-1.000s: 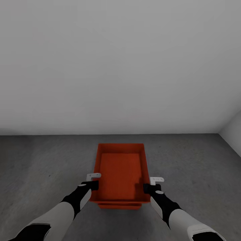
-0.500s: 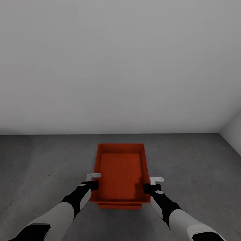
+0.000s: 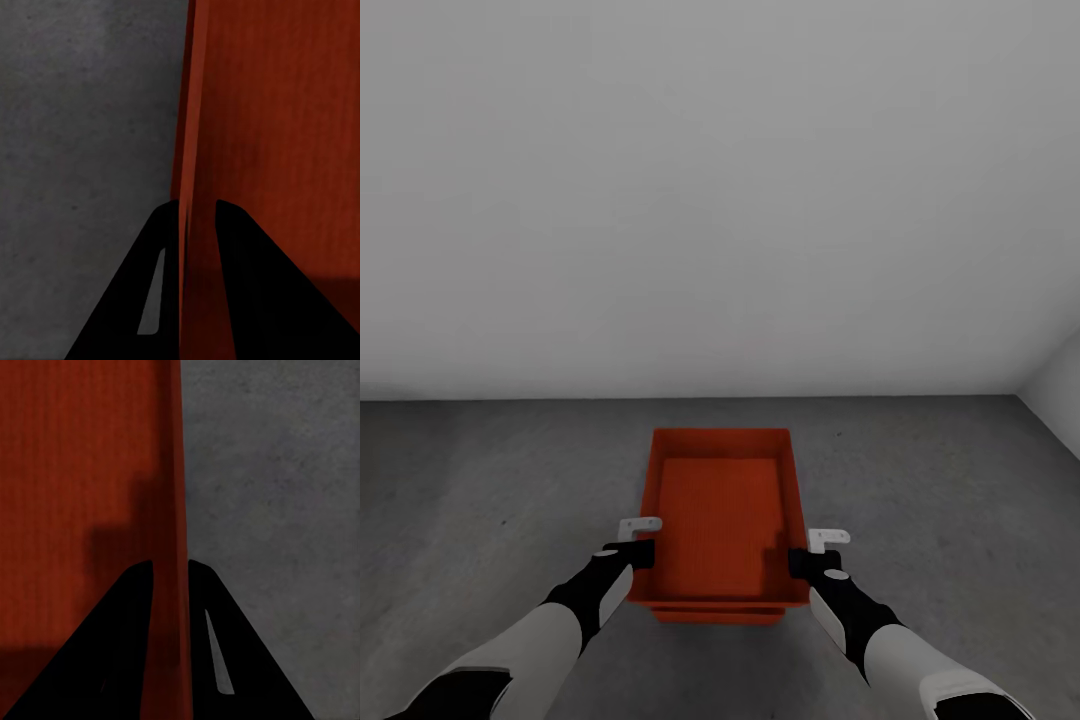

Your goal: Move the two storage containers from the living room to the garage. In the garage, place one container on the floor and stack the other container on top of it (either order is fine).

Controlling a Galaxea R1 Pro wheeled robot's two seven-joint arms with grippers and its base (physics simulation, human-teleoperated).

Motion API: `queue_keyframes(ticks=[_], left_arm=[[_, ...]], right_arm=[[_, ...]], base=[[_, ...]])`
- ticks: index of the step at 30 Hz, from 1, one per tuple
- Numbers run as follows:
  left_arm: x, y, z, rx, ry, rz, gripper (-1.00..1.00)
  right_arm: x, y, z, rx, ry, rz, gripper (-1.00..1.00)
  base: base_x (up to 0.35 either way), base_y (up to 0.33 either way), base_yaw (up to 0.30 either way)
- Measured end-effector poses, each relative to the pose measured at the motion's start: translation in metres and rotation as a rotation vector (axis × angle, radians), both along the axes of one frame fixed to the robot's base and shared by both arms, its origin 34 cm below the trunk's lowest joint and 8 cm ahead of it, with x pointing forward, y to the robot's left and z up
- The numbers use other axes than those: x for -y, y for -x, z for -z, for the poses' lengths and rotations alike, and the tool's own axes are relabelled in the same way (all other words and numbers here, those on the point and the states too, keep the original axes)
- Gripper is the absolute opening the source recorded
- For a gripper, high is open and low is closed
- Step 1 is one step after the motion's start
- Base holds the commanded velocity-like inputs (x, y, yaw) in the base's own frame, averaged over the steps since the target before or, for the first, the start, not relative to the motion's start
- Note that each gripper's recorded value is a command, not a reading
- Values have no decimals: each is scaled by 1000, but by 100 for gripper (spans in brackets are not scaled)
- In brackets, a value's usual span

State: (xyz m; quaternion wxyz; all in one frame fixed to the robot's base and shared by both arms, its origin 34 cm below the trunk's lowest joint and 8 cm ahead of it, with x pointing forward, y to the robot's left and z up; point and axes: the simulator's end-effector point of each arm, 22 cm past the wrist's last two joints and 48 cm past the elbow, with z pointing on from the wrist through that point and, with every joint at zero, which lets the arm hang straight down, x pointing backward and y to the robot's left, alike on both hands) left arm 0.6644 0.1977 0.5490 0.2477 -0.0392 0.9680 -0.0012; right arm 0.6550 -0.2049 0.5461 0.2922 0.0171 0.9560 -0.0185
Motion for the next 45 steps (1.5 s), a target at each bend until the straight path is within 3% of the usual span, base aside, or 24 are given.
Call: queue_keyframes(ticks=[45], left_arm=[[0, 0, 0, 0, -1, 0, -100]], right_arm=[[0, 0, 0, 0, 0, 0, -100]], base=[[-12, 0, 0]])
